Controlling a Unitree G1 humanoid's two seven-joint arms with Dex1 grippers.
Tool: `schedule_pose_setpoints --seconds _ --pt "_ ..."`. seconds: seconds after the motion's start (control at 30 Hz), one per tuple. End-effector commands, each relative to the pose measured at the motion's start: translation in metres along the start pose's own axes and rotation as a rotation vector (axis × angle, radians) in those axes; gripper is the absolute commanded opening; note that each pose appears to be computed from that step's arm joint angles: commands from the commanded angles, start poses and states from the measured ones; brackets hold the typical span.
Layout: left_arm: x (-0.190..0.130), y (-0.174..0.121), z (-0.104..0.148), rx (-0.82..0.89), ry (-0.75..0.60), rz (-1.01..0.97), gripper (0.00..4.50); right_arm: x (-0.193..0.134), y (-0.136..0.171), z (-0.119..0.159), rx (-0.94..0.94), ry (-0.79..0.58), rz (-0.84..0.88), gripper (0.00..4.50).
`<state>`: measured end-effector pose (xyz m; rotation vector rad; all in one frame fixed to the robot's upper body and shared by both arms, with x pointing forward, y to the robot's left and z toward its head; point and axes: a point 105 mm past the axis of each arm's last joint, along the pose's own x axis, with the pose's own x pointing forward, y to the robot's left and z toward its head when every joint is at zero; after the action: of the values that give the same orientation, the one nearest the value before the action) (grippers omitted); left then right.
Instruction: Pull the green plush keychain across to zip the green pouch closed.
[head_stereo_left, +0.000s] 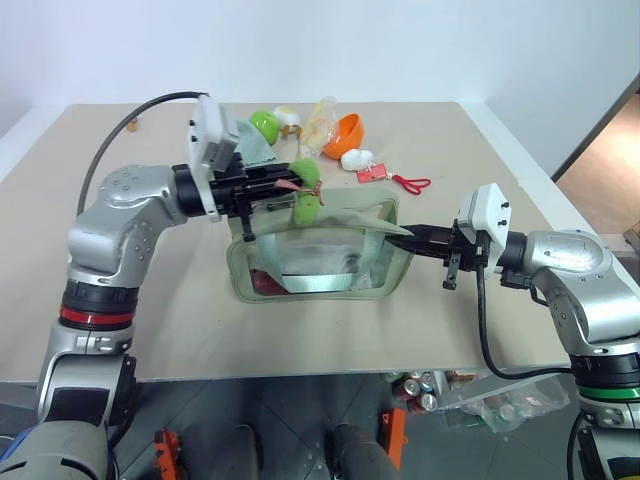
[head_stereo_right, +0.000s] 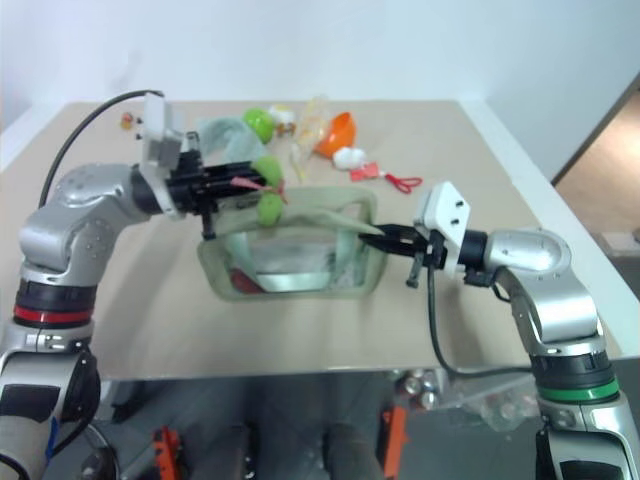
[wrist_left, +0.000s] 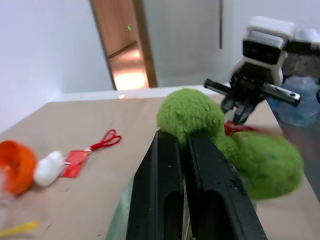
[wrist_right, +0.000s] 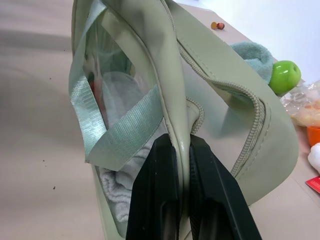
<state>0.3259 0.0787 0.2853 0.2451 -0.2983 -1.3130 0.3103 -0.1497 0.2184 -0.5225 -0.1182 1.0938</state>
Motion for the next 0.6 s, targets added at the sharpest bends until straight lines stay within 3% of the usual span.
schedule_pose_setpoints --seconds 0.03,0.13,0.27,0.3,0.37,0.57,0.6 --pt "0.007 -0.001 0.001 0.051 0.039 -0.028 0.05 0.001 -0.002 0.012 -0.055 -0.025 -0.001 0.00" --pt "0.004 -0.001 -0.009 0.047 0.101 -0.036 0.05 0.000 -0.002 0.011 -0.058 -0.024 -0.005 0.00" --pt "-0.004 0.000 -0.003 0.028 0.094 -0.038 1.37 0.001 -0.001 0.011 -0.059 -0.025 -0.007 0.00" --pt "-0.006 0.001 -0.002 0.040 0.100 -0.028 1.47 0.001 -0.001 0.011 -0.059 -0.025 -0.006 0.00" --pt "-0.013 0.006 0.002 0.051 0.100 -0.002 2.37 0.002 -0.001 0.011 -0.058 -0.026 -0.004 0.00" --pt "-0.034 0.011 0.008 0.112 0.148 0.047 4.34 0.005 -0.003 0.011 -0.061 -0.033 0.007 0.00" --pt "-0.038 0.010 0.009 0.113 0.156 0.053 4.43 0.006 -0.003 0.011 -0.061 -0.035 0.012 0.00"
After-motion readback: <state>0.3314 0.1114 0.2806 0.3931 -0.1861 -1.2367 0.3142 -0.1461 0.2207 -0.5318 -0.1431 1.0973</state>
